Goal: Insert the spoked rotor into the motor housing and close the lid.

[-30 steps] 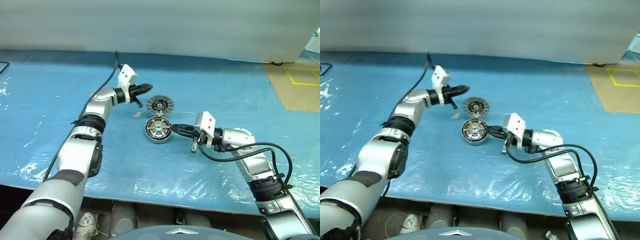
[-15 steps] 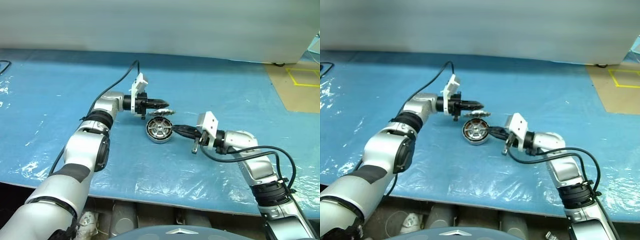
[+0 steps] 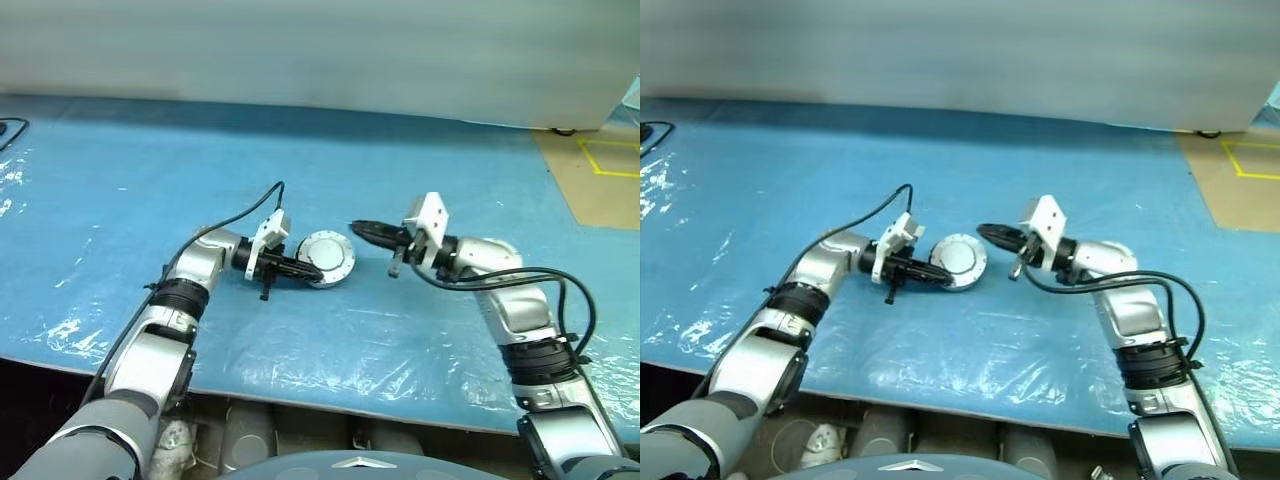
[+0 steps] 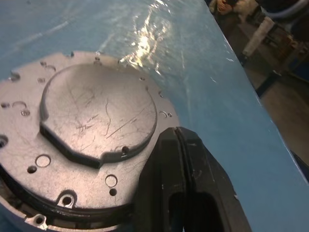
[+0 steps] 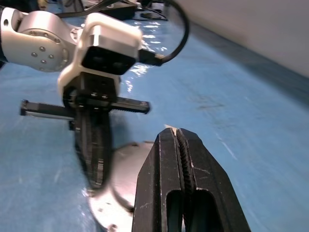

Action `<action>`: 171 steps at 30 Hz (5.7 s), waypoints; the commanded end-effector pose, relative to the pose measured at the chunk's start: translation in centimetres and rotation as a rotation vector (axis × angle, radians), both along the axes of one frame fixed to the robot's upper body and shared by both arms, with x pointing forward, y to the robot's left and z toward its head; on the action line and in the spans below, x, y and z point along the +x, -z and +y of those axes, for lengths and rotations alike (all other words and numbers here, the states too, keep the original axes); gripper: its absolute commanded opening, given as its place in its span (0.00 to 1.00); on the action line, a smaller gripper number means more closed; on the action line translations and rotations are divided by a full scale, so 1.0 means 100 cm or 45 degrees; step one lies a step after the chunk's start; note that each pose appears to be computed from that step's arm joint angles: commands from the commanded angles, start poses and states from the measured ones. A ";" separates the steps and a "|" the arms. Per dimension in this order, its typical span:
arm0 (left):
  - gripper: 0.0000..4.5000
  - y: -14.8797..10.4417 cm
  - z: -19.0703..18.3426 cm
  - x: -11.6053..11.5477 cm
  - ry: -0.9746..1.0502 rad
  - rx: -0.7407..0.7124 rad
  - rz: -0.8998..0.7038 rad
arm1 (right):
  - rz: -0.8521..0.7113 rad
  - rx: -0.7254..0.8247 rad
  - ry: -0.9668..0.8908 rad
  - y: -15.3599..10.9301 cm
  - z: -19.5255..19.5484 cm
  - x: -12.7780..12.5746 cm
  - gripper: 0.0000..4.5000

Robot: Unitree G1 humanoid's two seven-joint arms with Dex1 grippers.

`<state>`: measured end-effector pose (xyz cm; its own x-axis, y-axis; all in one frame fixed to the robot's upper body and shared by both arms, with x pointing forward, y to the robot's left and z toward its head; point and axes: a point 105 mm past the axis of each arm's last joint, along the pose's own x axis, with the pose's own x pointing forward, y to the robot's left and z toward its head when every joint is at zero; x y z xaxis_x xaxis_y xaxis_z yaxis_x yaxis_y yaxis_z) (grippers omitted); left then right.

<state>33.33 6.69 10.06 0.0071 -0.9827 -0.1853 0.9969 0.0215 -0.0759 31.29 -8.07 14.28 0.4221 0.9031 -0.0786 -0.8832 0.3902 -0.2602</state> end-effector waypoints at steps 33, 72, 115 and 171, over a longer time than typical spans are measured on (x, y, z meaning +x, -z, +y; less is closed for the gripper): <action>0.00 -0.009 0.089 -0.039 -0.811 -0.112 -0.398 | 0.212 -0.101 -0.030 0.048 0.043 0.013 1.00; 0.00 -0.011 0.078 -0.030 -0.798 -0.115 -0.421 | 0.257 -0.129 -0.012 0.053 0.059 0.013 0.91; 0.00 -0.006 0.076 -0.030 -0.791 -0.102 -0.415 | 0.198 -0.475 -0.134 0.085 0.055 -0.004 0.66; 0.00 0.036 0.041 -0.021 -0.721 0.148 -0.324 | 0.274 -0.229 -0.070 0.064 0.053 0.003 1.00</action>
